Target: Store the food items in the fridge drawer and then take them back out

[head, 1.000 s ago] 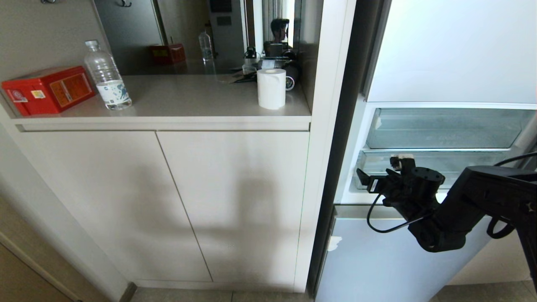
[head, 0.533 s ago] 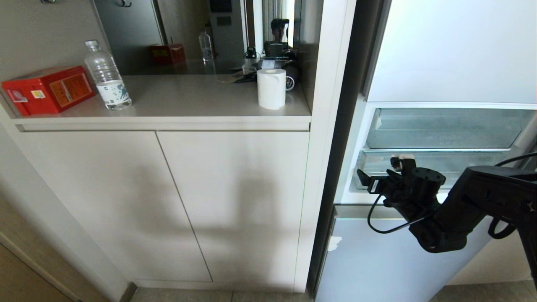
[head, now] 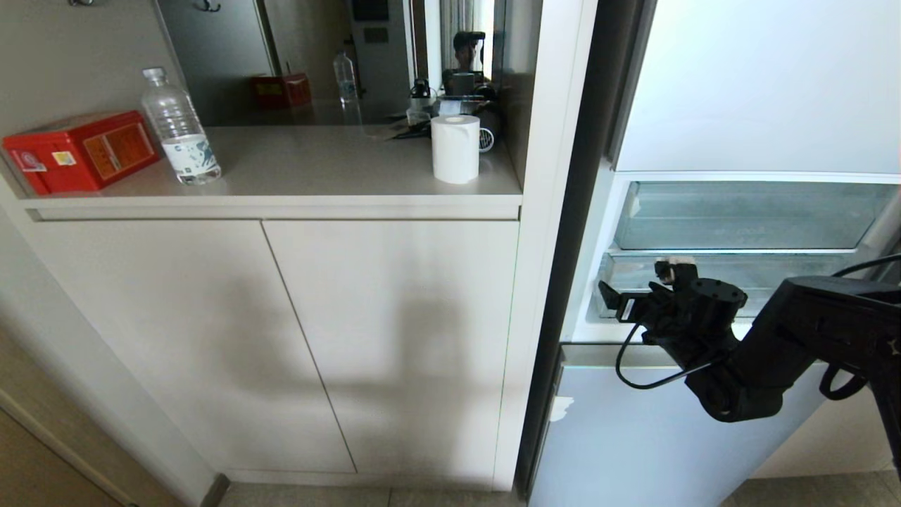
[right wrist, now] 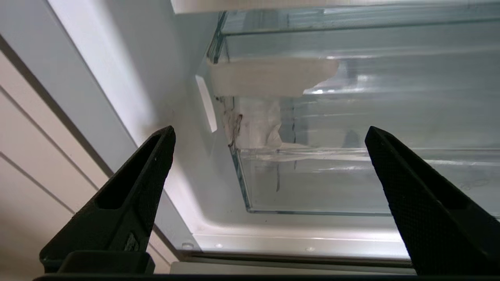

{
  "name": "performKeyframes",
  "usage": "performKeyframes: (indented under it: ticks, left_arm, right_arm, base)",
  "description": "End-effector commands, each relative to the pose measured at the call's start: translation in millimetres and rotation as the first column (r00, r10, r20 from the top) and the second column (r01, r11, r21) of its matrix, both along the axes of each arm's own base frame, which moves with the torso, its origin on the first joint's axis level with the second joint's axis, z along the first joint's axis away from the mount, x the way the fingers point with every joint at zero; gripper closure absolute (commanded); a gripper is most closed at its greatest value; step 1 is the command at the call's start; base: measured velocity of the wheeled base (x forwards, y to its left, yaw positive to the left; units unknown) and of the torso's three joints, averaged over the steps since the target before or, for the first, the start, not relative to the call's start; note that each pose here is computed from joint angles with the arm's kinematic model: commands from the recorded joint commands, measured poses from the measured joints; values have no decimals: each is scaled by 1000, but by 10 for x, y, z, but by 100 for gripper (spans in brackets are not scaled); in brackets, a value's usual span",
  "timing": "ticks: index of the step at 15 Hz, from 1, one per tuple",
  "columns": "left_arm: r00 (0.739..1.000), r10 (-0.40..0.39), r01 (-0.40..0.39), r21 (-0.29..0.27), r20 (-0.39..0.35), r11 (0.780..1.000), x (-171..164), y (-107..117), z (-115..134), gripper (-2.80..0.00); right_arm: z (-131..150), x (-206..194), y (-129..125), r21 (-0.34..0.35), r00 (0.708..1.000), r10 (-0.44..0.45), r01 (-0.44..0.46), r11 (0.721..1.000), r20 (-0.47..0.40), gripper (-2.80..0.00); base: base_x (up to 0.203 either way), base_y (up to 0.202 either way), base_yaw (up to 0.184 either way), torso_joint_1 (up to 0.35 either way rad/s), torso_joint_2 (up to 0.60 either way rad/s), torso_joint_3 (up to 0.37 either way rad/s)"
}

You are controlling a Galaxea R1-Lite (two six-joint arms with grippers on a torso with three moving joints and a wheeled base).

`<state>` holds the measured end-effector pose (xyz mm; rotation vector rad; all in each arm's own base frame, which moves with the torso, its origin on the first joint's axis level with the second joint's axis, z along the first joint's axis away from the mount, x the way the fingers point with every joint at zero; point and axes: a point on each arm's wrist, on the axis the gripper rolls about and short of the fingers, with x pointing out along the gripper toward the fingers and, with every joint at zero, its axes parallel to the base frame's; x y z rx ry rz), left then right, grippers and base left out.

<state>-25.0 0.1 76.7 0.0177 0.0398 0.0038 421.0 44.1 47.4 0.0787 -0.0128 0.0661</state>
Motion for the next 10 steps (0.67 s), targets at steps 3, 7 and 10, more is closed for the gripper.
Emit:
performKeyframes:
  ticks: [3,7,10]
  left_arm:
    - [1000,0,0,0,-2,1000,1,0,0,0]
    - [1000,0,0,0,-2,1000,0,0,-1,0]
    - [1000,0,0,1,0,1000,0,0,0,0]
  right_arm:
    - [56,14,10,1,1000,-6,6,1000,26,-280]
    - [143,11,9,5,999,-6,6,1000,48,-280]
    - [180,3,8,6,998,-6,6,1000,56,-280]
  base:
    - [0,0,0,0,0,0]
    - [0,0,0,0,0,0]
    - [0,0,0,0,0,0]
